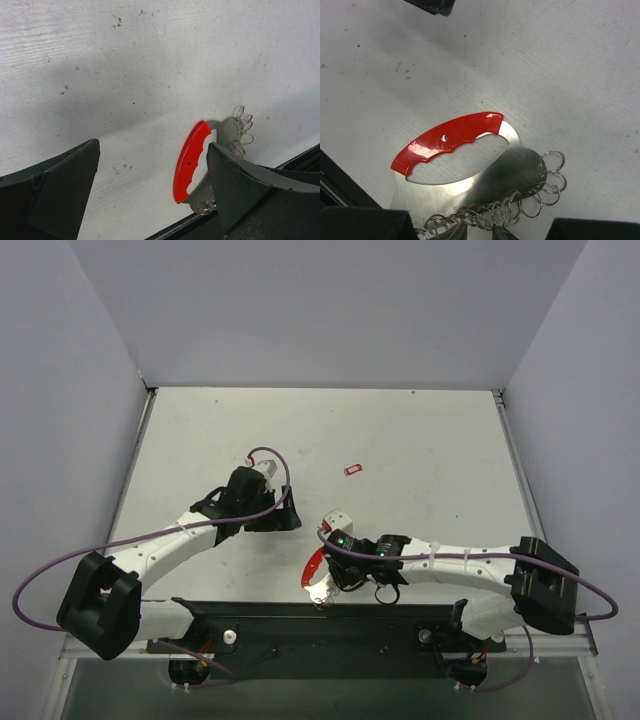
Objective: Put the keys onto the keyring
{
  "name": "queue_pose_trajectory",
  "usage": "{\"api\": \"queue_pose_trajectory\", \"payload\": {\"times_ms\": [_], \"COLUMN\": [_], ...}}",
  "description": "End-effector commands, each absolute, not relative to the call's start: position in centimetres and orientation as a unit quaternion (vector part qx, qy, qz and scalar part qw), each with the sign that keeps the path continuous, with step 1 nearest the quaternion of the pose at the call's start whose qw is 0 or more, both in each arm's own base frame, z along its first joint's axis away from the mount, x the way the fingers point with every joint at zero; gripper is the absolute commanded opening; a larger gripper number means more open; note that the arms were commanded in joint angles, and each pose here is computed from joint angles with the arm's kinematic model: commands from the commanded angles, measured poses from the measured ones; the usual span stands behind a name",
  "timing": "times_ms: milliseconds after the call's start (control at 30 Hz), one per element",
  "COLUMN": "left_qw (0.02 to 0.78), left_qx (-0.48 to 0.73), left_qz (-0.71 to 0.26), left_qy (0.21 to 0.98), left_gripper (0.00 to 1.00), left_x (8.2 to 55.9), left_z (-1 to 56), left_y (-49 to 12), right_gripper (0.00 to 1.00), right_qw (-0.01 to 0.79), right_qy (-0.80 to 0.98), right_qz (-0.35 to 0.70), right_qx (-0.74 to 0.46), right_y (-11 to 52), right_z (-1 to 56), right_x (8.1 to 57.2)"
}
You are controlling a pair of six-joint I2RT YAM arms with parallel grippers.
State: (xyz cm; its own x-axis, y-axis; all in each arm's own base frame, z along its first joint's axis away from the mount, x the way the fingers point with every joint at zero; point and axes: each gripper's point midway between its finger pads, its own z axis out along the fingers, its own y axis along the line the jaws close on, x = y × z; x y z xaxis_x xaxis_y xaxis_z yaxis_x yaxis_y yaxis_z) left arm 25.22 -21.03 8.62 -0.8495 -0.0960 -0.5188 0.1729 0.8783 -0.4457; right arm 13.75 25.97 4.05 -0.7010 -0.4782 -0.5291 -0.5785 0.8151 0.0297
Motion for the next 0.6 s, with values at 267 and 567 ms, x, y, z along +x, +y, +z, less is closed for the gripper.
{"api": "queue_pose_trajectory", "payload": {"times_ms": [267, 567], "left_qw": [0.284, 0.284], "left_qx": [0.029, 0.027], "left_qz": [-0.257, -0.254], "left_qy": [0.923, 0.924], "left_gripper": [0.98, 0.98], "left_x": [25.3, 25.1], "left_z": [9.2, 9.0], "left_y": [-21.2, -21.0], "right_gripper": [0.34, 0.34], "right_qw": [0.202, 0.154], "right_qy": [0.900, 0.904], "right_qz": [0.200, 0.215], "right_qx": [-0.330, -0.335], "right_y": [28.9, 29.9], "right_z": [4.6, 3.0], "right_x": [9.8, 7.6]}}
